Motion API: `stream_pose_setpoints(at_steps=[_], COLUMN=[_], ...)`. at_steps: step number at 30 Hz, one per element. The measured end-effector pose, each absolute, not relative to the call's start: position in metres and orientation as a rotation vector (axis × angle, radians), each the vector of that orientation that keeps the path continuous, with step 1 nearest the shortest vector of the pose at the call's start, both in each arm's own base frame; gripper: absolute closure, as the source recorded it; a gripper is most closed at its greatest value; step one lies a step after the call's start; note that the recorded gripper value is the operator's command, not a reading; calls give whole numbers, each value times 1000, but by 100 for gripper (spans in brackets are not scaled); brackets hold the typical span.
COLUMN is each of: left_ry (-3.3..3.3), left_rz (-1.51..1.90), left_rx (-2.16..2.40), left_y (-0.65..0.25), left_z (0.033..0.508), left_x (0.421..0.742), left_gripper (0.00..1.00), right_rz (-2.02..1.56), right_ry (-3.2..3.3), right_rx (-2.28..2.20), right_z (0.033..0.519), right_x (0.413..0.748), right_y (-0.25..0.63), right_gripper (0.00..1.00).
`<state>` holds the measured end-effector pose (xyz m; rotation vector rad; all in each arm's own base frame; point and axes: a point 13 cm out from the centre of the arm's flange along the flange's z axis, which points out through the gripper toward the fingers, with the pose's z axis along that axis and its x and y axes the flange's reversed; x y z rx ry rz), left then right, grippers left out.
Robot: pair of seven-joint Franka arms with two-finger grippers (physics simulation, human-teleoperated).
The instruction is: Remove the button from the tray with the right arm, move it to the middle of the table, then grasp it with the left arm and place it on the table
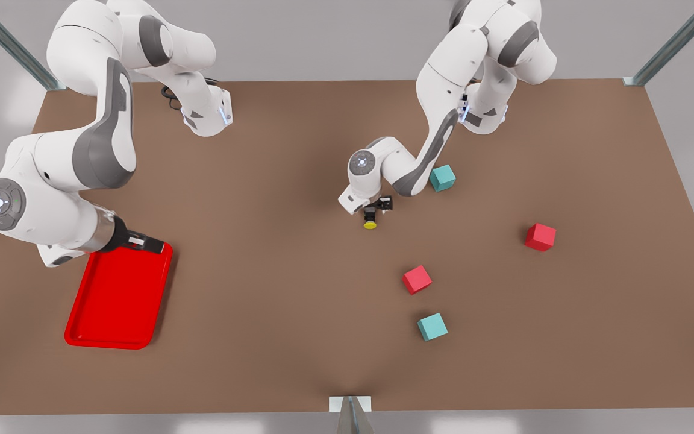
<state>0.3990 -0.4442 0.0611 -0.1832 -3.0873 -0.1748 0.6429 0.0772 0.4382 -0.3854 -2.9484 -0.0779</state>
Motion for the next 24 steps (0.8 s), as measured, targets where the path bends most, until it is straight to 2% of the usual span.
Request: stream_pose_setpoints(at_steps=[7, 9, 12, 17, 20, 22, 24], left_ry=[-3023, -3013, -3010, -3017, -3019, -3017, -3015], left_rz=[-108, -100, -82, -55, -46, -44, -42], left_rx=[-236, -270, -321, -395, -432, -455, -476], left_y=[-441, -442, -444, -448, -449, -449, -449], left_z=[45, 40, 40, 45, 46, 46, 46], left_x=[392, 390, 392, 399, 402, 403, 403], left_gripper=[0, 0, 0, 0, 1, 9, 24], right_rz=[-21, 16, 74, 125, 208, 241, 254], right_ry=[-2965, -3004, -3014, -2995, -3050, -3070, -3079], right_rx=[-363, -402, -441, -439, -304, -279, -273], right_z=[443, 483, 506, 504, 498, 492, 486], right_x=[641, 628, 616, 611, 621, 628, 634], right_y=[68, 44, 19, 12, 60, 67, 67], right_gripper=[0, 0, 0, 0, 0, 0, 0])
